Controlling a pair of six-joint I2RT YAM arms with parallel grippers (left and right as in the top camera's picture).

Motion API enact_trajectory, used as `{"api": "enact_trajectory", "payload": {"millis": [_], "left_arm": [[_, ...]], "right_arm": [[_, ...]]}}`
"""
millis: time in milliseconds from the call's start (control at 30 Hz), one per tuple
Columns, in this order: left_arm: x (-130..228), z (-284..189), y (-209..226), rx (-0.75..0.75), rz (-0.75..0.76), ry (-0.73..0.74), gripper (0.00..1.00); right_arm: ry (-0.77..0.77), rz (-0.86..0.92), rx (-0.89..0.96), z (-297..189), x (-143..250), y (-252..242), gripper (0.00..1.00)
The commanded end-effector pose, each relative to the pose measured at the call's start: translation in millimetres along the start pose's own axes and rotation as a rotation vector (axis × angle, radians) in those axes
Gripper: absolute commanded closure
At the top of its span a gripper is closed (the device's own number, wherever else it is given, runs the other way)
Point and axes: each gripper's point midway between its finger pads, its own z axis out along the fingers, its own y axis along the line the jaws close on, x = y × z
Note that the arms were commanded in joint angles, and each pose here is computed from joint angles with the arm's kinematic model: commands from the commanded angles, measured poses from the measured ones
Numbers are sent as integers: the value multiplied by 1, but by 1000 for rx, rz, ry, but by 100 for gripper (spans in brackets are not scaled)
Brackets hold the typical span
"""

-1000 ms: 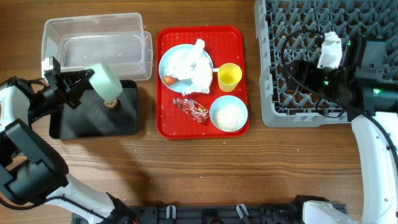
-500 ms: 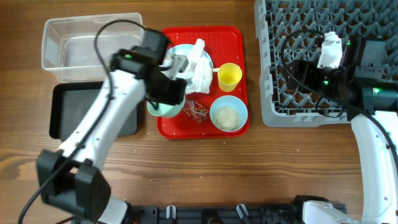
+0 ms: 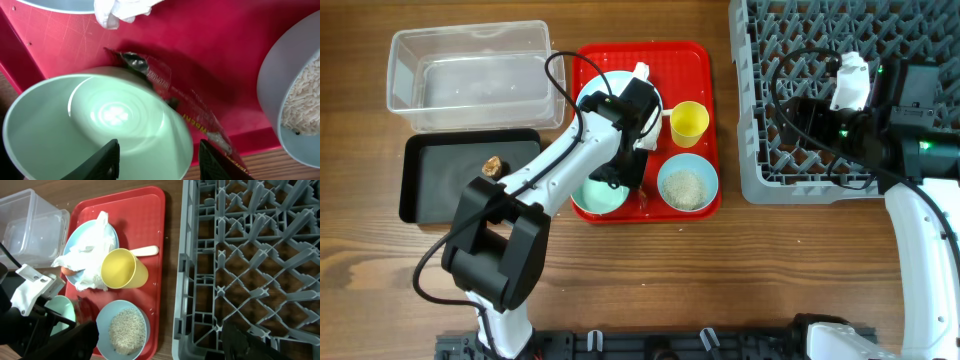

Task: Sort waste into correct bins and load items into the dishwasher rack
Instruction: 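Return the green bowl to the red tray and grasp the blue rice bowl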

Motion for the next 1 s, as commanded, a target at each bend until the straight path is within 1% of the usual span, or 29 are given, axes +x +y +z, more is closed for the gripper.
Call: {"api": "enact_trajectory", "payload": {"millis": [0, 67, 100, 200, 267, 367, 400, 467, 533, 667, 767, 833, 867, 933, 967], "left_arm": [[-14, -16, -1, -2, -10, -46, 50], [-24, -36, -5, 17, -9, -93, 49], [-27, -44, -9, 40, -7, -115, 45], [-29, -49, -22, 89, 12, -130, 42], [-28, -51, -47, 146, 110, -146, 42], [-25, -54, -86, 177, 281, -198, 40], [-19, -55, -106, 185, 371, -216, 38], [-8, -56, -134, 194, 499, -237, 36], [0, -57, -152, 196, 571, -256, 36], [-3, -46, -177, 192, 617, -295, 39], [-9, -28, -183, 191, 620, -290, 40], [-8, -9, -185, 180, 625, -258, 41], [-7, -4, -185, 175, 625, -243, 43], [-6, 4, -184, 169, 626, -228, 51], [-6, 7, -184, 167, 626, -223, 59]], "right_arm": [[-4, -6, 8, 0, -5, -1, 18], [-4, -6, 8, 0, -5, -1, 18], [-4, -6, 8, 0, -5, -1, 18], [-4, 1, 9, 0, -5, -1, 18], [-4, 1, 8, 0, -5, -1, 18], [-4, 1, 9, 0, -5, -1, 18], [-3, 1, 9, 0, -4, -1, 18], [-4, 1, 9, 0, -5, -1, 18], [-4, 0, 9, 0, -5, -1, 18], [-4, -8, 9, 0, -5, -1, 17], [-4, -8, 14, 0, -5, -2, 17], [0, -6, 20, 0, -4, -3, 17], [2, -5, 20, 0, -3, -3, 17], [2, -6, 20, 0, -3, -3, 17], [2, -6, 20, 0, -3, -3, 17]]}}
